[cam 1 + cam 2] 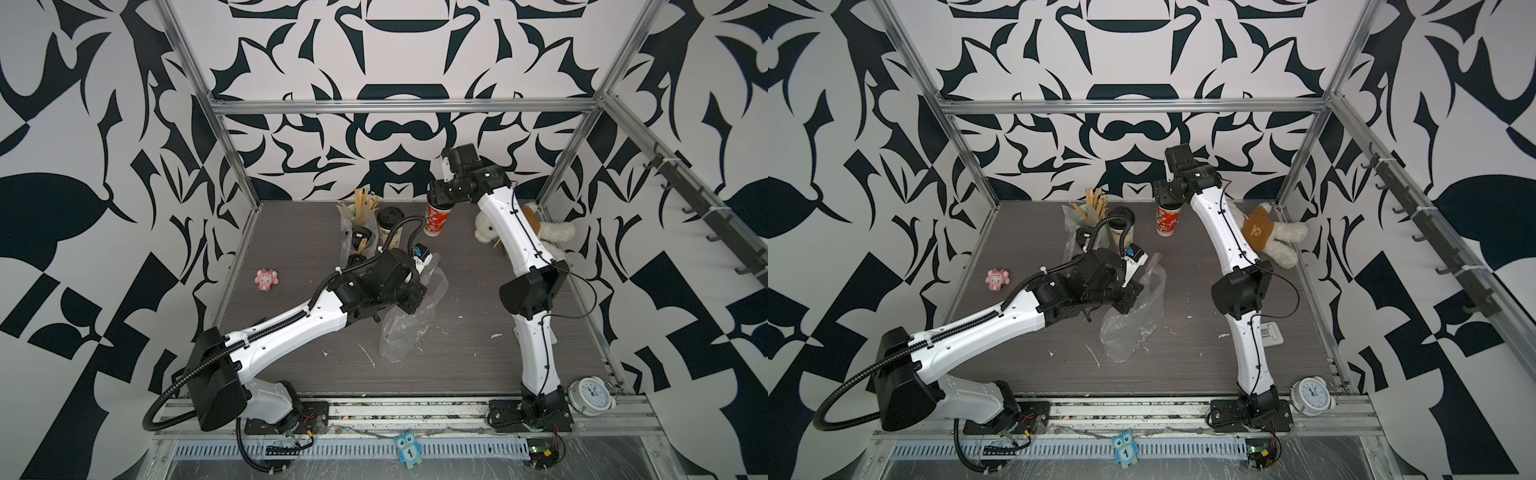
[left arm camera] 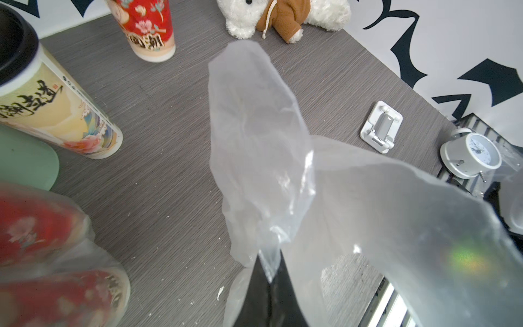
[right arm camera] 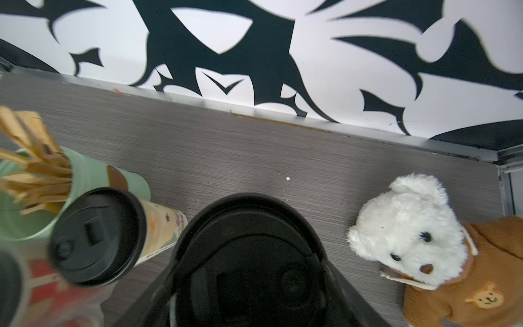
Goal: Pack milk tea into plastic carrier bags
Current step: Pick up the milk tea cup at the center of the board.
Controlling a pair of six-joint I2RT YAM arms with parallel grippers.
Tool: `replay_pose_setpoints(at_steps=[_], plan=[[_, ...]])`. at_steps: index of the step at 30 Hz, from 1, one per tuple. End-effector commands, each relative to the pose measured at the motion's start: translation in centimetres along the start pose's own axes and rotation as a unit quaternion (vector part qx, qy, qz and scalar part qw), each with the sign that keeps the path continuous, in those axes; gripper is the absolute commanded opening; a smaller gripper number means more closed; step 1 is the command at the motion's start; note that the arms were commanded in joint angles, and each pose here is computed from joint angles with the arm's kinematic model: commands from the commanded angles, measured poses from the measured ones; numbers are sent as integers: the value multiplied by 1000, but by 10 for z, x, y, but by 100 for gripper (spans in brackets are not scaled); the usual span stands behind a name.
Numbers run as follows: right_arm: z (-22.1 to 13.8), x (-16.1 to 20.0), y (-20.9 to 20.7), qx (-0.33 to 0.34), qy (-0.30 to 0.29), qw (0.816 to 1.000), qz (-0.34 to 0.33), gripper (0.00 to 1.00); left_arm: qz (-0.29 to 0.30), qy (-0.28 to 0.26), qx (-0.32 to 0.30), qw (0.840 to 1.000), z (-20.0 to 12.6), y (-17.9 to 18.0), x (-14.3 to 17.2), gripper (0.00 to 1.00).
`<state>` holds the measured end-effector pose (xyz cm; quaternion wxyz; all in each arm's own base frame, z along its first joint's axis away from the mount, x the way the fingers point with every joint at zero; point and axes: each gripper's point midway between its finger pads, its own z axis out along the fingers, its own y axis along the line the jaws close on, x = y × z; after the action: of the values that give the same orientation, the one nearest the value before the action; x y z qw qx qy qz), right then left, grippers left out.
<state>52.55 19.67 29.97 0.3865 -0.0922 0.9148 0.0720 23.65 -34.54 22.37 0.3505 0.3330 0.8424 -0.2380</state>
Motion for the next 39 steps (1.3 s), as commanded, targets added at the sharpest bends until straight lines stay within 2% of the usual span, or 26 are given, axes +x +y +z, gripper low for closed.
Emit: replay_pose_setpoints(at_steps=[1, 10, 15, 22, 29, 39], plan=[[-67, -29, 2, -20, -63, 998, -1, 60, -16, -14, -9, 1000, 0, 0, -15, 0], [-154, -28, -3, -29, -93, 995, 0, 56, -44, -55, -18, 997, 1, -1, -51, 0], [-208, -23, -3, -47, -129, 990, 8, 53, -55, -71, -27, 996, 6, -2, -77, 0], [-263, -3, -6, -64, -166, 984, 23, 53, -70, -62, -51, 994, 25, 1, -92, 0], [-271, 27, 5, -109, -143, 983, 40, 51, -110, -78, -53, 990, 42, 2, -101, 0], [-266, 62, 7, -130, -122, 982, 67, 51, -186, -141, -33, 972, 40, 2, -119, 0]])
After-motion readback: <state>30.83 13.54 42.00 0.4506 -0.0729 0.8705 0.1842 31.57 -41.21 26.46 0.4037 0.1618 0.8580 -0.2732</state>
